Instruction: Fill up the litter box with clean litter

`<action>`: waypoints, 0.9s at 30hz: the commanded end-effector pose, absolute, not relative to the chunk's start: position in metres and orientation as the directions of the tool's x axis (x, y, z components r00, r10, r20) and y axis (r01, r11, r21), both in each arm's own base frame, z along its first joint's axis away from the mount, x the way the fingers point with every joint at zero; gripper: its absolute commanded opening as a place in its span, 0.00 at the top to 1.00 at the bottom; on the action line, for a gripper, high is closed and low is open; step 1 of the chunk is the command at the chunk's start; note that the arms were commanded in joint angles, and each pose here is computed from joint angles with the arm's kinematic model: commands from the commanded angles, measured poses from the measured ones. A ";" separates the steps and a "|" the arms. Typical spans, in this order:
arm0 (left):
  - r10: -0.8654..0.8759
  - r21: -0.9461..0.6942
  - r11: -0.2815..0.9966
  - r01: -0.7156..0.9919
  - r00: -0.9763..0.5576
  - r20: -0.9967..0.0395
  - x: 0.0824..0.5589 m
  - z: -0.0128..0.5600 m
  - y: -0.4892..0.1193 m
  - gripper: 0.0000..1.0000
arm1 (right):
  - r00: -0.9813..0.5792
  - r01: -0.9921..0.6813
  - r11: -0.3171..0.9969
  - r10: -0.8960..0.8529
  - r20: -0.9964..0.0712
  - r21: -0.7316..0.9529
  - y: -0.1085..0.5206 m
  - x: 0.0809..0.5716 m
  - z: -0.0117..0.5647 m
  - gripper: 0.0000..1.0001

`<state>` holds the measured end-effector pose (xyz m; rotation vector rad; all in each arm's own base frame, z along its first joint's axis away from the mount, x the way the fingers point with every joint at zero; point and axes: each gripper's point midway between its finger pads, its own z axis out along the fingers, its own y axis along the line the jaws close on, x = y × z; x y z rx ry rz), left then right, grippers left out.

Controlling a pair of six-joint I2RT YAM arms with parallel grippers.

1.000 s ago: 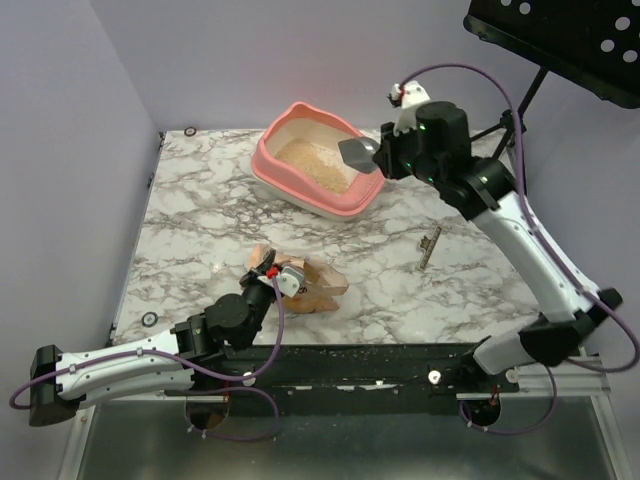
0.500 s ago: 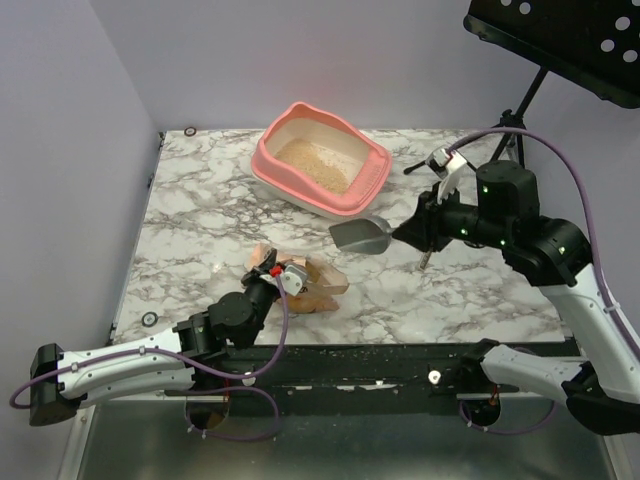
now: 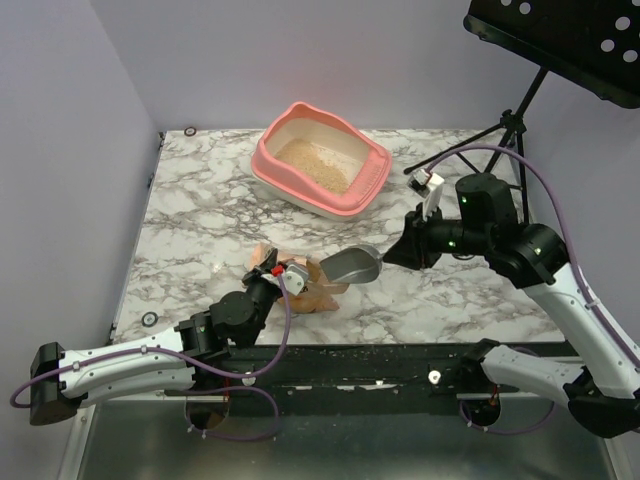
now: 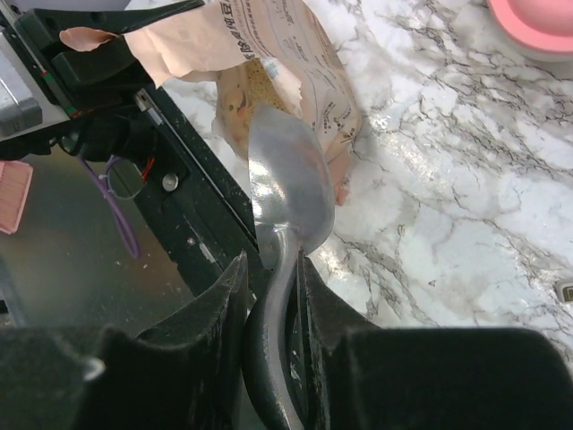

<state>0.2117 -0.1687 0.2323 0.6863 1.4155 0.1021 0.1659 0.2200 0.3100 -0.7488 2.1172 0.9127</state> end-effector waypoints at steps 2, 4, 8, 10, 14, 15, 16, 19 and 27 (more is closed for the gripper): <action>0.342 0.400 0.863 0.310 0.226 -0.912 0.212 0.269 -0.170 1.00 | -0.549 -0.769 0.503 -0.204 -0.811 0.394 0.243 0.171 0.320 0.99; 0.342 0.400 0.863 0.309 0.227 -0.912 0.213 0.269 -0.170 1.00 | -0.553 -0.771 0.499 -0.215 -0.805 0.396 0.247 0.173 0.315 0.99; 0.342 0.400 0.863 0.308 0.225 -0.912 0.213 0.269 -0.170 1.00 | -0.563 -0.776 0.481 -0.239 -0.791 0.407 0.254 0.172 0.305 0.99; 0.340 0.399 0.862 0.312 0.228 -0.912 0.213 0.269 -0.171 1.00 | -0.572 -0.774 0.482 -0.255 -0.780 0.410 0.258 0.172 0.297 0.99; 0.333 0.393 0.860 0.325 0.227 -0.915 0.212 0.268 -0.174 1.00 | -0.601 -0.756 0.502 -0.278 -0.750 0.420 0.269 0.177 0.274 0.99; 0.326 0.388 0.860 0.332 0.227 -0.918 0.212 0.268 -0.176 1.00 | -0.608 -0.753 0.499 -0.281 -0.743 0.428 0.273 0.178 0.270 0.99; 0.326 0.387 0.857 0.340 0.224 -0.918 0.212 0.267 -0.178 1.00 | -0.617 -0.748 0.498 -0.282 -0.734 0.438 0.278 0.179 0.264 0.99; 0.323 0.382 0.847 0.369 0.215 -0.922 0.211 0.262 -0.186 1.00 | -0.664 -0.704 0.535 -0.264 -0.699 0.466 0.289 0.191 0.249 0.99; 0.316 0.375 0.838 0.398 0.206 -0.926 0.210 0.258 -0.193 1.00 | -0.784 -0.508 0.699 -0.134 -0.606 0.503 0.300 0.229 0.199 0.99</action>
